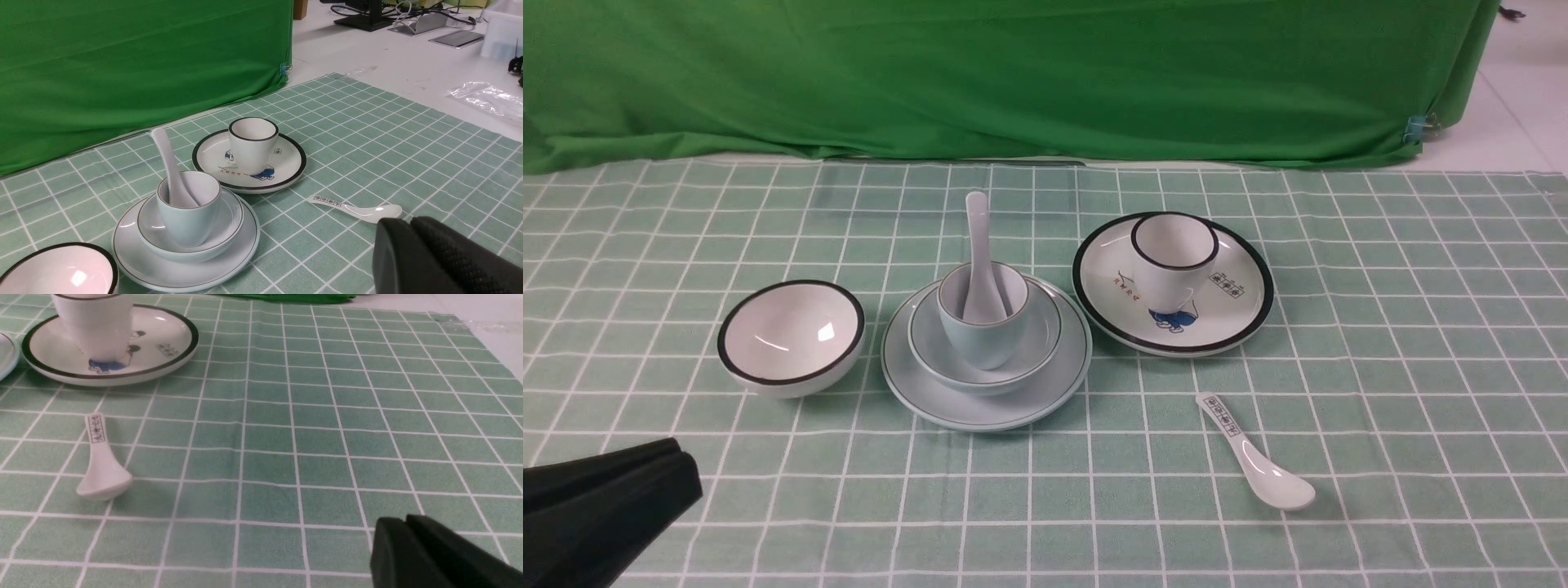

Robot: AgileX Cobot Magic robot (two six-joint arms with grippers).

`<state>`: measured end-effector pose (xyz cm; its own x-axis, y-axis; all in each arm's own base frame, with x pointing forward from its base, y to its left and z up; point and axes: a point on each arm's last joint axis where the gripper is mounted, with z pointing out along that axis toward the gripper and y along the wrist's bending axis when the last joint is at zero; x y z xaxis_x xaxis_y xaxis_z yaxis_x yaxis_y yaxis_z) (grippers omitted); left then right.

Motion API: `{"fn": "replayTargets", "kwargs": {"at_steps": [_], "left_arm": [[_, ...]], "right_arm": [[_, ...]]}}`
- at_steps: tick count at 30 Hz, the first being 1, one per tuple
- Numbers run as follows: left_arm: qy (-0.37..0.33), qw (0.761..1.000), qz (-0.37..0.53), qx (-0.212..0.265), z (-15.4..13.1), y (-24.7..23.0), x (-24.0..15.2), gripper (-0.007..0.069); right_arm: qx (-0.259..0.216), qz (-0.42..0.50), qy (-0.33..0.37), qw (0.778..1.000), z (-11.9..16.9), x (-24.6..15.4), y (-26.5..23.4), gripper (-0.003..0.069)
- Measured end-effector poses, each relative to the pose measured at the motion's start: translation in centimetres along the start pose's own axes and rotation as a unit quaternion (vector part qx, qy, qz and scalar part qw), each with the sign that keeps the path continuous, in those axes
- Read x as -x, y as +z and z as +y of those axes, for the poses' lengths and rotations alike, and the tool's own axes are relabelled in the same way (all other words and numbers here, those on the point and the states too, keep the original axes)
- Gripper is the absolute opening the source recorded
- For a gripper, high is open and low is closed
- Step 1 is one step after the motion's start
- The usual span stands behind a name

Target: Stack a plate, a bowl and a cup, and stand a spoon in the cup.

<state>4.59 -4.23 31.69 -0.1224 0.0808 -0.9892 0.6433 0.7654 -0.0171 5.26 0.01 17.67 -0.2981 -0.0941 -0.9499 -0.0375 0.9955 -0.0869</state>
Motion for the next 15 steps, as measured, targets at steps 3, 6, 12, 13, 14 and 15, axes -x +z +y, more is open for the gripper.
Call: {"fn": "replayTargets", "kwargs": {"at_steps": [3, 6, 12, 13, 14, 15], "left_arm": [[0.0, 1.0, 0.0, 0.0, 0.0, 0.0, 0.0, 0.0013], [0.0, 1.0, 0.0, 0.0, 0.0, 0.0, 0.0, 0.0013], [0.008, 1.0, -0.011, 0.01, 0.2, 0.2, -0.4, 0.0013], [0.011, 0.999, -0.028, 0.024, 0.4, 0.4, -0.7, 0.0013], [0.012, 0.997, -0.05, 0.049, 0.8, 0.5, -1.0, 0.0013], [0.013, 0.995, -0.069, 0.073, 1.1, 0.4, -1.3, 0.0013]], "right_arm": [[0.0, 0.0, 0.0, 1.0, 0.0, 0.0, 0.0, 0.0067], [0.0, 0.0, 0.001, 1.0, 0.0, 0.0, 0.0, 0.007], [0.0, 0.0, 0.001, 1.0, 0.0, 0.0, 0.0, 0.0077], [0.0, 0.0, 0.001, 1.0, 0.0, 0.0, 0.0, 0.0078], [0.001, 0.0, 0.001, 1.0, 0.0, 0.0, 0.0, 0.0081], [0.001, 0.0, 0.001, 1.0, 0.0, 0.0, 0.0, 0.0085]]}}
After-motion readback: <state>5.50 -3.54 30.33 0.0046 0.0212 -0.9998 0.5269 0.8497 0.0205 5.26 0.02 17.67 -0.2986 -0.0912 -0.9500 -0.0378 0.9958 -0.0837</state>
